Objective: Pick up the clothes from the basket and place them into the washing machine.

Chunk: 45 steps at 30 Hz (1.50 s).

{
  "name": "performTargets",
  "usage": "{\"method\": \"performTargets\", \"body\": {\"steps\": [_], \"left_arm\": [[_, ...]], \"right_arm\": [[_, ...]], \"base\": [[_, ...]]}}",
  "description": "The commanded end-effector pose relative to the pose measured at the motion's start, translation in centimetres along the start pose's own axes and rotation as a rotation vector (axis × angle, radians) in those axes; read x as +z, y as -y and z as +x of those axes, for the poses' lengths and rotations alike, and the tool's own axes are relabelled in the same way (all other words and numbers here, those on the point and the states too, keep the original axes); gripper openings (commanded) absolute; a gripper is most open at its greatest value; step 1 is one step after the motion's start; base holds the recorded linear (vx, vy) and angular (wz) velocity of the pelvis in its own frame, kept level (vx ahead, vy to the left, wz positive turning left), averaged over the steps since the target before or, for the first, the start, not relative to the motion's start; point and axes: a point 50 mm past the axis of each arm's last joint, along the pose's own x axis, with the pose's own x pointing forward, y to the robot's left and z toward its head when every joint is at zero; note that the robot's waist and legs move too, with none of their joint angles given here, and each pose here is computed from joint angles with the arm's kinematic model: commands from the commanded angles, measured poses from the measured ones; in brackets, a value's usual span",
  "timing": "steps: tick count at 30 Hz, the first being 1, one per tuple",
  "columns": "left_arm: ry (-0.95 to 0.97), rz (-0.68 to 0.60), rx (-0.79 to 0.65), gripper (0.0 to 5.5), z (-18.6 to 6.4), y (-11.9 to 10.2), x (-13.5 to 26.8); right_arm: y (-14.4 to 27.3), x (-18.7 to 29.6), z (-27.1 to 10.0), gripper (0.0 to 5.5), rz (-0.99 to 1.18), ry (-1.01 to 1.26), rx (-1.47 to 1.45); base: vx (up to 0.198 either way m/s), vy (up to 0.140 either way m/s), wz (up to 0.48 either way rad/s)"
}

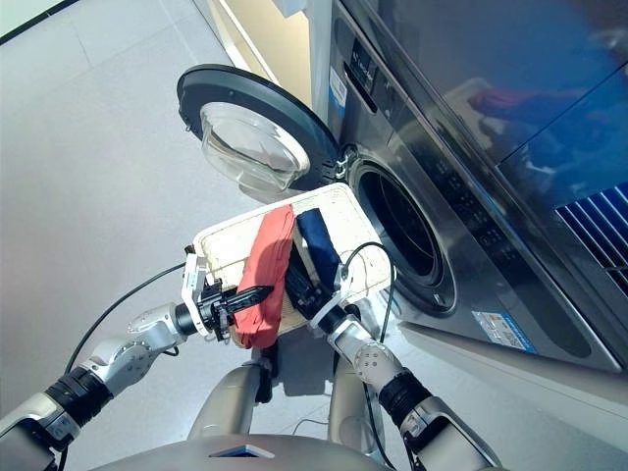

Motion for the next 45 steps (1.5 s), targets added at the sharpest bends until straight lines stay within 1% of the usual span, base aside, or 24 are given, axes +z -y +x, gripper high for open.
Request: {"method": "performTargets", "body": {"steps": [1, 10, 15, 17, 21, 23, 24, 25, 26, 27, 29, 31, 32, 33, 36, 37, 38, 40, 41, 42, 45], "left_arm": [[-0.120, -0.081, -0.285, 0.00, 3.2, 3.9, -2.8], [-0.121, -0.054, -0.319, 0.00, 4.2, 4.0, -2.2], [-0.137, -0.023, -0.323, 0.00, 4.7, 3.9, -2.0], [-0.129, -0.016, -0.311, 0.00, 4.6, 3.6, -1.8], [-0.118, -0.039, -0.292, 0.00, 4.2, 3.4, -2.1], [-0.123, -0.045, -0.277, 0.00, 3.7, 3.2, -2.3], [-0.127, -0.030, -0.258, 0.00, 3.2, 3.0, -2.0], [-0.127, 0.011, -0.224, 0.00, 2.1, 2.5, -1.1], [-0.118, 0.041, -0.205, 0.00, 1.6, 2.3, -0.3], [-0.072, 0.063, -0.169, 0.00, 1.0, 2.0, 0.5], [0.030, 0.082, -0.099, 0.00, 0.4, 1.6, 1.2], [0.163, 0.107, -0.005, 0.00, -0.6, 1.4, 1.8], [0.163, 0.108, -0.005, 0.00, -0.7, 1.4, 1.8], [0.249, 0.112, 0.066, 0.00, -1.6, 1.4, 1.9], [0.325, 0.145, 0.152, 0.00, -2.1, 1.3, 2.4], [0.355, 0.161, 0.185, 0.00, -2.2, 1.1, 2.7], [0.355, 0.161, 0.186, 0.00, -2.2, 1.1, 2.7], [0.432, 0.162, 0.242, 0.00, -2.3, 0.9, 3.1], [0.432, 0.163, 0.242, 0.00, -2.3, 0.9, 3.2], [0.464, 0.173, 0.261, 0.00, -2.1, 1.0, 3.6], [0.473, 0.175, 0.248, 0.00, -1.7, 1.3, 3.7]], "right_arm": [[-8.6, -2.1, 7.1, 5.50, -0.088, -0.172, 0.443], [-9.5, -4.2, 7.8, 5.50, -0.131, -0.295, 0.487], [-10.6, -4.6, 8.6, 5.50, -0.224, -0.378, 0.543], [-10.9, -4.3, 8.7, 5.50, -0.241, -0.370, 0.560], [-11.5, -4.4, 8.8, 5.50, -0.201, -0.355, 0.594], [-10.6, -4.2, 8.2, 5.50, -0.195, -0.374, 0.564], [-9.9, -2.7, 7.6, 5.50, -0.257, -0.354, 0.536], [-9.7, 1.4, 6.9, 5.50, -0.478, -0.249, 0.506], [-10.2, 3.8, 6.2, 5.50, -0.656, -0.192, 0.493], [-10.9, 6.0, 5.5, 5.50, -0.788, -0.111, 0.476], [-10.7, 9.4, 4.0, 5.50, -0.967, 0.079, 0.323], [-10.9, 11.6, 2.1, 5.50, -1.160, 0.236, 0.190], [-10.9, 11.6, 2.1, 5.50, -1.160, 0.236, 0.190], [-10.5, 13.0, 0.3, 5.50, -1.241, 0.332, 0.073], [-9.5, 13.4, -1.3, 5.50, -1.245, 0.447, -0.052], [-9.4, 13.4, -1.5, 5.50, -1.252, 0.461, -0.068], [-9.4, 13.4, -1.5, 5.50, -1.252, 0.461, -0.069], [-9.7, 13.6, -2.1, 5.50, -1.329, 0.505, -0.114], [-9.7, 13.6, -2.1, 5.50, -1.329, 0.505, -0.113], [-10.9, 14.2, -2.3, 5.50, -1.497, 0.545, -0.142], [-11.8, 14.4, -2.0, 5.50, -1.640, 0.549, -0.147]], "base": [[0.000, 0.000, 0.000], [0.000, 0.000, 0.000], [0.000, 0.000, 0.000], [0.000, 0.000, 0.000], [0.000, 0.000, 0.000], [0.000, 0.000, 0.000], [0.000, 0.000, 0.000], [0.000, 0.000, 0.000], [0.000, 0.000, 0.000], [0.000, 0.000, 0.000], [0.000, 0.000, 0.000], [0.000, 0.000, 0.000], [0.000, 0.000, 0.000], [0.000, 0.000, 0.000], [0.000, 0.000, 0.000], [0.000, 0.000, 0.000], [0.000, 0.000, 0.000], [0.000, 0.000, 0.000], [0.000, 0.000, 0.000], [0.000, 0.000, 0.000], [0.000, 0.000, 0.000]]}}
